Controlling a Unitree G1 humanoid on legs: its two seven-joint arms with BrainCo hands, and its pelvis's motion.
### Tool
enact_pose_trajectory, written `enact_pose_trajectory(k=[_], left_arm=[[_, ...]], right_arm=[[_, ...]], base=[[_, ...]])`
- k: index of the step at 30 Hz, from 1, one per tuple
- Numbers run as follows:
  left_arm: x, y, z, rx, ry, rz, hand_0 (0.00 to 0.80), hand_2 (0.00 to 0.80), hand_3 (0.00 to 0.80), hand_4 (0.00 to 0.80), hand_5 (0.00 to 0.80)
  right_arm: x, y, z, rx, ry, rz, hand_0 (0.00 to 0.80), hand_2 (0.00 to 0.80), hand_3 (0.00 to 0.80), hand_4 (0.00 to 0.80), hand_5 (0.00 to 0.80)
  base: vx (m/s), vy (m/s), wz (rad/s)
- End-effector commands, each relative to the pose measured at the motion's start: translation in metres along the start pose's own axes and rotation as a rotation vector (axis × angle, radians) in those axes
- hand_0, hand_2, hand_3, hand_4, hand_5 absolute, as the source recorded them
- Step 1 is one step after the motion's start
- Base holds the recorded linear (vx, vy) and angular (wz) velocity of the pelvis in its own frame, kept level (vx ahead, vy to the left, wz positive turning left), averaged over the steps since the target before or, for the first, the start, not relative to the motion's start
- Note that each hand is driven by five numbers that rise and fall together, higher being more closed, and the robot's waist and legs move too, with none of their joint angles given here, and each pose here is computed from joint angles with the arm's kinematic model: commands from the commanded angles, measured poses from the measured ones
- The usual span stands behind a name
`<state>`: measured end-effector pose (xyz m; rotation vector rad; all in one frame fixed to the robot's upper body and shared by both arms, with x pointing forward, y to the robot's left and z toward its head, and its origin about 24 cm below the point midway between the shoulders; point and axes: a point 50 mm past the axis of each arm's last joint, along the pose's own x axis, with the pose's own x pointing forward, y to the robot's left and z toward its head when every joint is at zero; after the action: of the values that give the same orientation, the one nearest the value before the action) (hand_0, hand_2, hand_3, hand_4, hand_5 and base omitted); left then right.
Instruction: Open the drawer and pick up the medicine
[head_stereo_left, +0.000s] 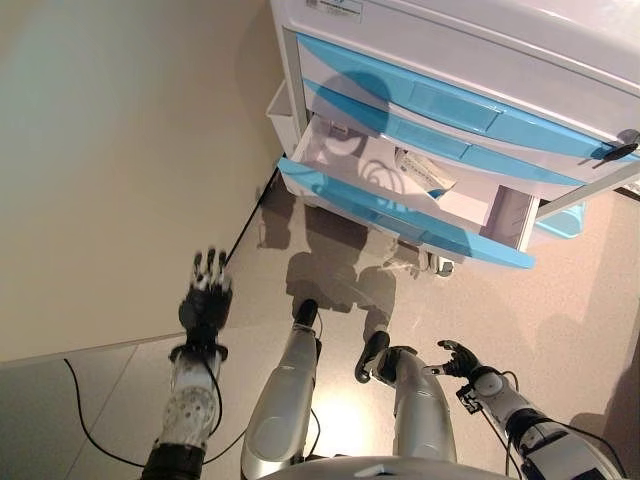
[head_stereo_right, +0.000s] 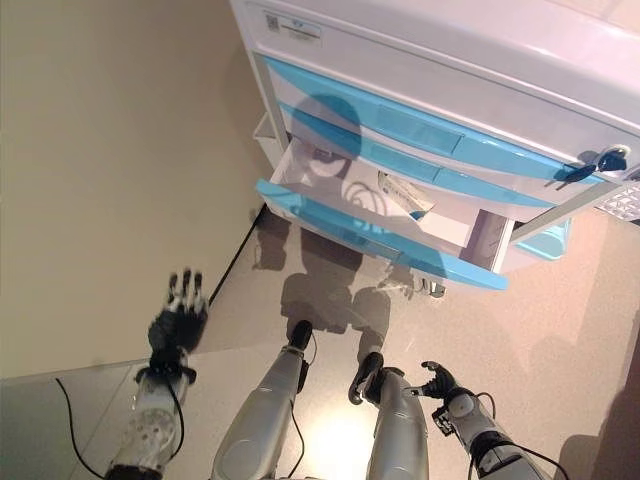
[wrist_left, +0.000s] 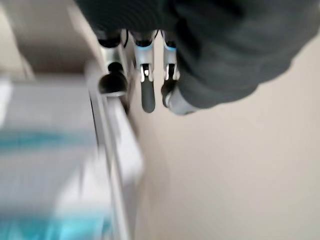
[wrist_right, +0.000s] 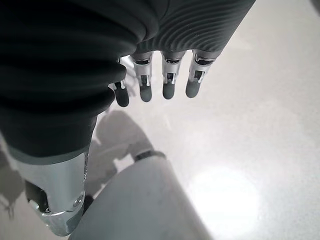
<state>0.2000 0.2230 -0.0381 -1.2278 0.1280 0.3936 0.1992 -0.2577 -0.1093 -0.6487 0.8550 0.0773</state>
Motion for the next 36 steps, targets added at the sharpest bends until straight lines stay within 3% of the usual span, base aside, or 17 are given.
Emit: enact_pose_trajectory(k=[1, 2, 3, 4, 8, 9, 10, 12, 17, 26, 32, 36], left_arm=[[-0.006, -0.008, 0.011, 0.062, -0.044, -0.031, 0.706, 0.706, 0.706, 0.706, 0.706], [-0.004, -0.002, 0.013, 0.173, -0.04, 0.0, 0.48, 0.48, 0.48, 0.48, 0.48], [-0.004, -0.002, 0.013, 0.173, -0.04, -0.001, 0.439, 0.439, 0.439, 0.439, 0.439], [-0.001, 0.0, 0.016, 0.293, -0.033, 0.013, 0.0, 0.0, 0.0, 0.0, 0.0], [0.002, 0.01, 0.024, 0.47, -0.031, 0.064, 0.0, 0.0, 0.0, 0.0, 0.0], [0.004, 0.018, 0.031, 0.676, -0.016, 0.118, 0.0, 0.0, 0.0, 0.0, 0.0], [0.004, 0.018, 0.031, 0.676, -0.016, 0.118, 0.0, 0.0, 0.0, 0.0, 0.0], [0.009, 0.037, 0.043, 0.985, 0.016, 0.218, 0.0, 0.0, 0.0, 0.0, 0.0], [0.013, 0.068, 0.041, 1.235, 0.146, 0.369, 0.0, 0.0, 0.0, 0.0, 0.0], [-0.024, 0.129, 0.047, 1.43, 0.462, 0.663, 0.0, 0.0, 0.0, 0.0, 0.0], [-0.049, 0.149, 0.06, 1.504, 0.618, 0.728, 0.0, 0.0, 0.0, 0.0, 0.0], [-0.052, 0.151, 0.06, 1.521, 0.651, 0.704, 0.0, 0.0, 0.0, 0.0, 0.0]], right_arm=[[-0.008, -0.025, -0.029, -0.043, 0.079, -0.081, 0.0, 0.0, 0.0, 0.0, 0.0], [-0.009, -0.026, -0.031, -0.033, 0.082, -0.092, 0.0, 0.0, 0.0, 0.0, 0.0], [-0.009, -0.026, -0.031, -0.033, 0.082, -0.092, 0.0, 0.0, 0.0, 0.0, 0.0], [-0.01, -0.027, -0.032, -0.018, 0.077, -0.102, 0.0, 0.0, 0.0, 0.0, 0.0], [-0.011, -0.026, -0.031, 0.005, 0.069, -0.11, 0.0, 0.0, 0.0, 0.0, 0.0], [-0.01, -0.025, -0.026, 0.022, 0.048, -0.112, 0.0, 0.0, 0.0, 0.0, 0.0], [-0.01, -0.025, -0.026, 0.022, 0.048, -0.112, 0.0, 0.0, 0.0, 0.0, 0.0], [-0.009, -0.023, -0.023, 0.067, 0.032, -0.113, 0.0, 0.0, 0.0, 0.0, 0.0], [-0.01, -0.02, -0.022, 0.192, 0.015, -0.125, 0.0, 0.0, 0.0, 0.0, 0.0], [-0.017, -0.037, -0.014, 0.282, -0.093, -0.109, 0.0, 0.0, 0.0, 0.0, 0.0], [-0.038, -0.078, 0.017, 0.029, -0.27, -0.007, 0.0, 0.0, 0.0, 0.0, 0.0], [-0.06, -0.099, 0.03, -0.022, -0.359, 0.079, 0.0, 0.0, 0.0, 0.0, 0.0]], base=[[0.054, 0.019, -0.05], [0.043, 0.014, -0.03], [0.064, 0.025, -0.07], [0.046, 0.029, -0.05], [0.04, 0.041, -0.13], [0.025, 0.033, -0.27], [0.051, 0.064, -0.28], [0.064, 0.1, -0.17], [0.073, 0.128, -0.37], [0.096, 0.132, -0.41], [0.075, 0.064, -0.52], [0.043, 0.041, -0.38]])
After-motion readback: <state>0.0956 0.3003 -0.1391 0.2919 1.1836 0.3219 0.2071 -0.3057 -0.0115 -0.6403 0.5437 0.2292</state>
